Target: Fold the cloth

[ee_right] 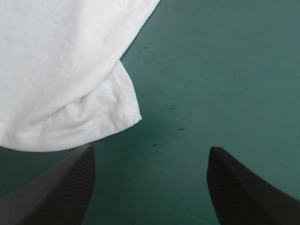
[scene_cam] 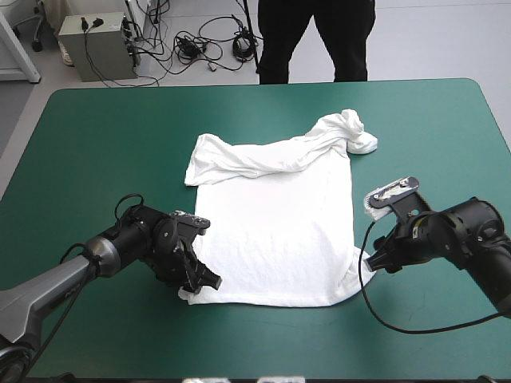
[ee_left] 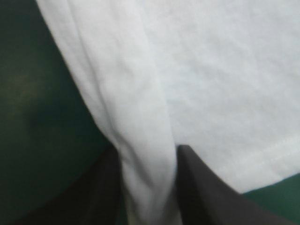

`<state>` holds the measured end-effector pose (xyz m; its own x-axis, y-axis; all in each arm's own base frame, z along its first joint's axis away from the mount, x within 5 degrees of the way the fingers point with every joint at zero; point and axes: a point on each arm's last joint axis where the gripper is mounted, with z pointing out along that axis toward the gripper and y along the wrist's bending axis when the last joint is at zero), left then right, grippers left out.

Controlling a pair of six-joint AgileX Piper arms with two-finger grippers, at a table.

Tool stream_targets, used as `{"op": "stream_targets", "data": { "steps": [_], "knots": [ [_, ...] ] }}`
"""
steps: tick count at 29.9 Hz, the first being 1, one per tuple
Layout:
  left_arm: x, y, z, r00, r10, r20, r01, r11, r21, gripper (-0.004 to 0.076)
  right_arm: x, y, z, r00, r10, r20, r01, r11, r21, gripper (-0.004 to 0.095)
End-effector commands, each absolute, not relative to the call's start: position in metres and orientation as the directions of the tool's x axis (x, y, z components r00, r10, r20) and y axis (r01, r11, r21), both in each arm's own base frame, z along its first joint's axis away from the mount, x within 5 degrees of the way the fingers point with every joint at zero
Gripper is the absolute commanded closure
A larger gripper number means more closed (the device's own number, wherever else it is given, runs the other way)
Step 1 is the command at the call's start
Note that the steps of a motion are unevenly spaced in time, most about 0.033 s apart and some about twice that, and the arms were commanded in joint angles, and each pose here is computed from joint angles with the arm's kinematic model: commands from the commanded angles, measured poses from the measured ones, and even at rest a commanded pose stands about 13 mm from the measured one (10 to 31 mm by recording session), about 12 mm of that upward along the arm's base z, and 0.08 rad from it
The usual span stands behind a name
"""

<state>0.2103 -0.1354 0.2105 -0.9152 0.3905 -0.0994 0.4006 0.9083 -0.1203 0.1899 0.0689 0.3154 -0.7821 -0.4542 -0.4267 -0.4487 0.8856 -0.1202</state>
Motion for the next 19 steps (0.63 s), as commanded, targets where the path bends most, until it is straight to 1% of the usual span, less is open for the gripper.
{"op": "stream_targets", "data": {
  "steps": [1, 3, 4, 6, 11, 12, 16, 19],
  "knots": [
    [0.211, -0.145, 0.222, -0.914, 0.369, -0.168, 0.395, 0.903, -0.171, 0.0618, 0.198, 0.075, 0.300, -0.742, -0.492, -0.455, -0.495, 0.860, -0.122, 0.0279],
    [0.211, -0.145, 0.222, -0.915, 0.365, -0.171, 0.393, 0.903, -0.175, 0.0706, 0.202, 0.080, 0.286, -0.743, -0.510, -0.433, -0.521, 0.847, -0.103, 0.0279],
    [0.211, -0.145, 0.222, -0.915, 0.366, -0.172, 0.394, 0.903, -0.174, 0.0733, 0.204, 0.082, 0.280, -0.748, -0.512, -0.422, -0.527, 0.845, -0.090, 0.0279],
    [0.211, -0.145, 0.222, -0.915, 0.366, -0.170, 0.393, 0.903, -0.174, 0.0733, 0.210, 0.085, 0.271, -0.758, -0.515, -0.401, -0.535, 0.842, -0.070, 0.0279],
    [0.211, -0.145, 0.222, -0.916, 0.365, -0.167, 0.392, 0.903, -0.174, 0.0733, 0.223, 0.091, 0.249, -0.773, -0.541, -0.330, -0.554, 0.830, -0.064, 0.0279],
    [0.211, -0.145, 0.222, -0.921, 0.354, -0.165, 0.380, 0.908, -0.176, 0.0733, 0.225, 0.091, 0.246, -0.777, -0.542, -0.320, -0.554, 0.830, -0.062, 0.0279],
    [0.211, -0.145, 0.222, -0.917, 0.364, -0.165, 0.390, 0.904, -0.176, 0.0733, 0.233, 0.095, 0.232, -0.785, -0.546, -0.293, -0.556, 0.830, -0.056, 0.0279],
    [0.211, -0.145, 0.222, -0.918, 0.362, -0.165, 0.388, 0.905, -0.176, 0.0733, 0.237, 0.096, 0.223, -0.795, -0.550, -0.258, -0.557, 0.829, -0.048, 0.0304]
  ]
}}
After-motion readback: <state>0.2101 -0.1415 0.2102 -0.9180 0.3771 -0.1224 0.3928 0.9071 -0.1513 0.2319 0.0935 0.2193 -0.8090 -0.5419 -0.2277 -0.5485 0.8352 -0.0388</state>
